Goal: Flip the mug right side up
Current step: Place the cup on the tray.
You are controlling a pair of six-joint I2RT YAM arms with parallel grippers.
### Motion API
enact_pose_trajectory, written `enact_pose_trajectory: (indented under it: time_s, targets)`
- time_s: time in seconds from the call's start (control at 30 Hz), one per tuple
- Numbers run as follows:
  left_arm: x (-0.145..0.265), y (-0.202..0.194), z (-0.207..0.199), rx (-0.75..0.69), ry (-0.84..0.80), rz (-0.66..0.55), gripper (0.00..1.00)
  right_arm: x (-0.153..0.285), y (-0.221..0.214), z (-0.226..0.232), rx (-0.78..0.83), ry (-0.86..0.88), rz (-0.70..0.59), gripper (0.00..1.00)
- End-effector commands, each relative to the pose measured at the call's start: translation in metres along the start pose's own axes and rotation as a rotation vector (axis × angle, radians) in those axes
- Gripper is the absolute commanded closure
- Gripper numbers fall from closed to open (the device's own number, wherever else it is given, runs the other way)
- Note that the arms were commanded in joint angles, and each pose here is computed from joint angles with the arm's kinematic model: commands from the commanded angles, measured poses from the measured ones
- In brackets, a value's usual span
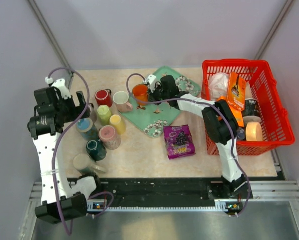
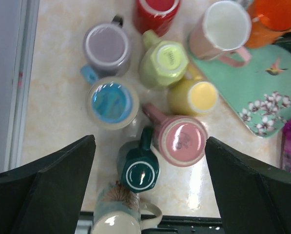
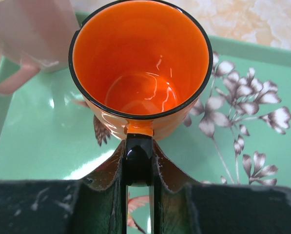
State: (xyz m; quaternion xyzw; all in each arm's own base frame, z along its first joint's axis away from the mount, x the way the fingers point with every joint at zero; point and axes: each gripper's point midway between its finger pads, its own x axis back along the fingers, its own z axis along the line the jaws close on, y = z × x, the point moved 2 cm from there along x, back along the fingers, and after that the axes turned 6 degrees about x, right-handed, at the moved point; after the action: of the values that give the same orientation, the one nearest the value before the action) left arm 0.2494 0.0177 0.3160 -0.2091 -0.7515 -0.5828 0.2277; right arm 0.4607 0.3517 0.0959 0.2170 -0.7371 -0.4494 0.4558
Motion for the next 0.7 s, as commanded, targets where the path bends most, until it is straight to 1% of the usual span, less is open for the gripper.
enact_pose_trajectory:
  time_s: [0.0, 0.07, 0.17, 0.33, 0.57, 0.6, 0.67]
  targets:
    - [-0.007, -0.022, 0.027, 0.197, 0.102, 0.031, 0.01, -0.008, 0.069, -0.023, 0.031, -0.06, -0.211, 1.0]
    - [-0.008, -0.031, 0.026, 0.208, 0.075, 0.041, 0.01, -0.016, 0.065, -0.015, 0.023, -0.035, -0.201, 1.0]
    - [-0.006, -0.032, 0.019, 0.141, 0.002, 0.038, 0.01, -0.031, 0.058, -0.007, 0.019, -0.02, -0.16, 1.0]
    - [-0.001, -0.021, 0.022, 0.104, 0.021, 0.001, 0.01, -0.042, 0.056, -0.004, -0.003, -0.03, -0.14, 1.0]
    - [-0.005, -0.022, 0.017, 0.125, -0.015, 0.01, 0.01, -0.049, 0.044, 0.0, -0.019, -0.07, -0.09, 1.0]
    - [-0.005, -0.021, 0.016, 0.125, -0.017, 0.007, 0.01, -0.05, 0.041, 0.002, -0.024, -0.071, -0.078, 0.98]
    - [-0.007, -0.021, 0.017, 0.131, -0.017, 0.011, 0.01, -0.051, 0.037, 0.004, -0.032, -0.073, -0.064, 0.89]
